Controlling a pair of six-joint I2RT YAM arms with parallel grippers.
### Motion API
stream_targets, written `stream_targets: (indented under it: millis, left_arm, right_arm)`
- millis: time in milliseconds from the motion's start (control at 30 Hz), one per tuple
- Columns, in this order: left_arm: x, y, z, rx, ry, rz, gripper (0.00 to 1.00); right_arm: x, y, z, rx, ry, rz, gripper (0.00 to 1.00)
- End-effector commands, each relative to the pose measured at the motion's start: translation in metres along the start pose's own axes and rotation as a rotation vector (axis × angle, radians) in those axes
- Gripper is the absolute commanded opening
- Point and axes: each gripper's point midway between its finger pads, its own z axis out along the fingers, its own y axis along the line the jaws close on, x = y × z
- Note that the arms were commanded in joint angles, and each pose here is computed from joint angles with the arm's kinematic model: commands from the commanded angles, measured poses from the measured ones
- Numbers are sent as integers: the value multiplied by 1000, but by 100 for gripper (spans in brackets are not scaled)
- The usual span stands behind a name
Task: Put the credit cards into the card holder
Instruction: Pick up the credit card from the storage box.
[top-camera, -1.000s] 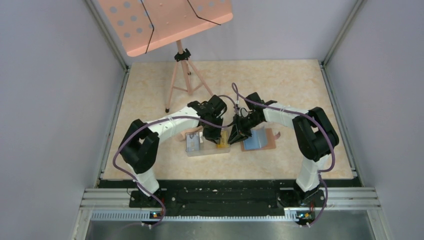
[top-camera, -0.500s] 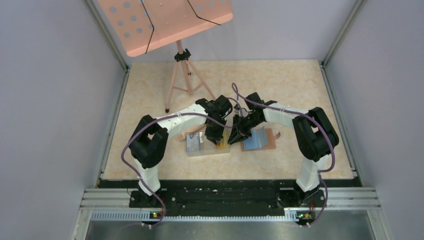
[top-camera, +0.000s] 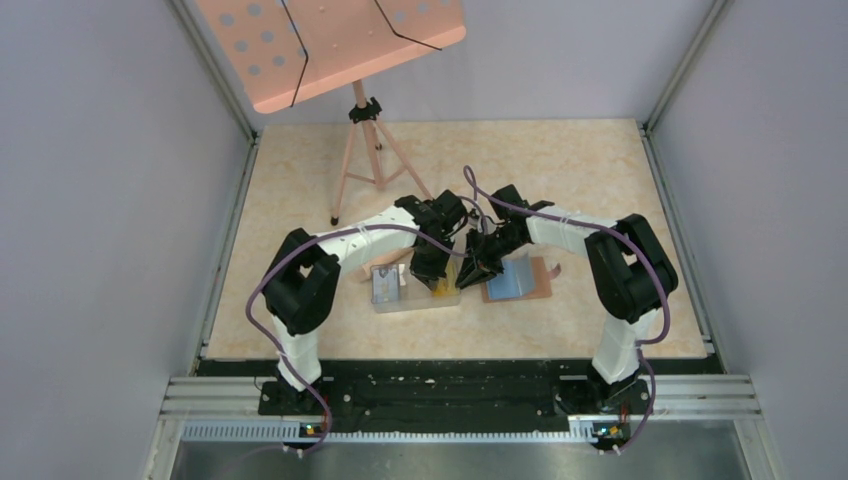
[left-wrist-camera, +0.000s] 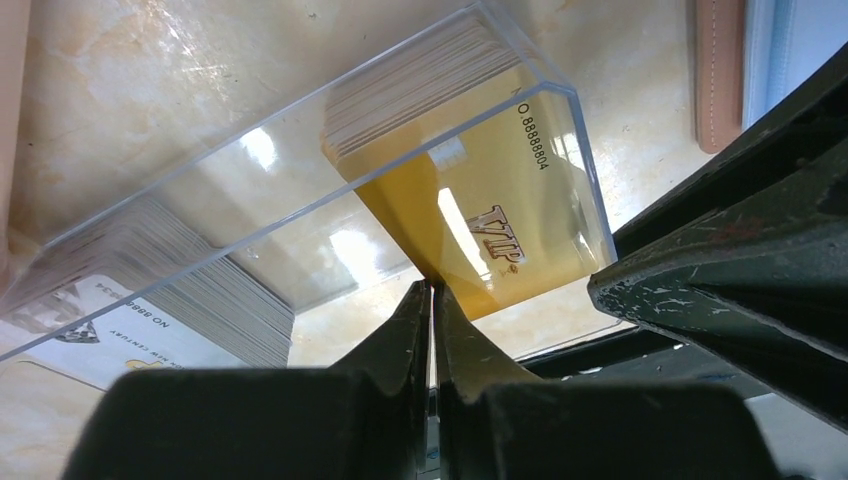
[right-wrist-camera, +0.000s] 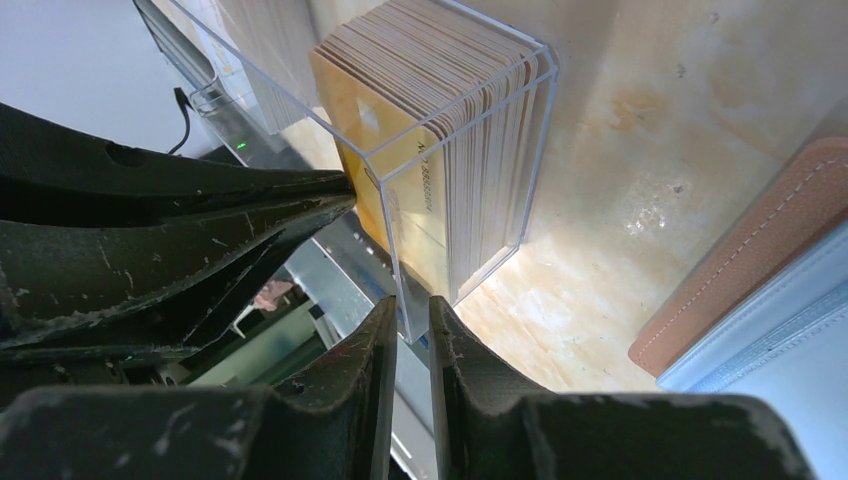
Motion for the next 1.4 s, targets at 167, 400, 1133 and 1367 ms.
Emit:
stream_targets:
  millis: [167,400,1133,1367]
  left_arm:
    - [-24,-40,-33,193,-176,-49,3]
    - [-25,-40,-36,226,-194,-91,3]
    - [-36,-50,-50,416,-261,-202,17]
    - [-38,-52,-55,425,-263,-211,20]
  right_arm:
    - [2,6,6,-24,17,-23,18]
    - [1,6,6,-25,16,-27,18]
    - [1,7,6,-24,14,-28,17]
    - [1,7,5,-24,13,-29,18]
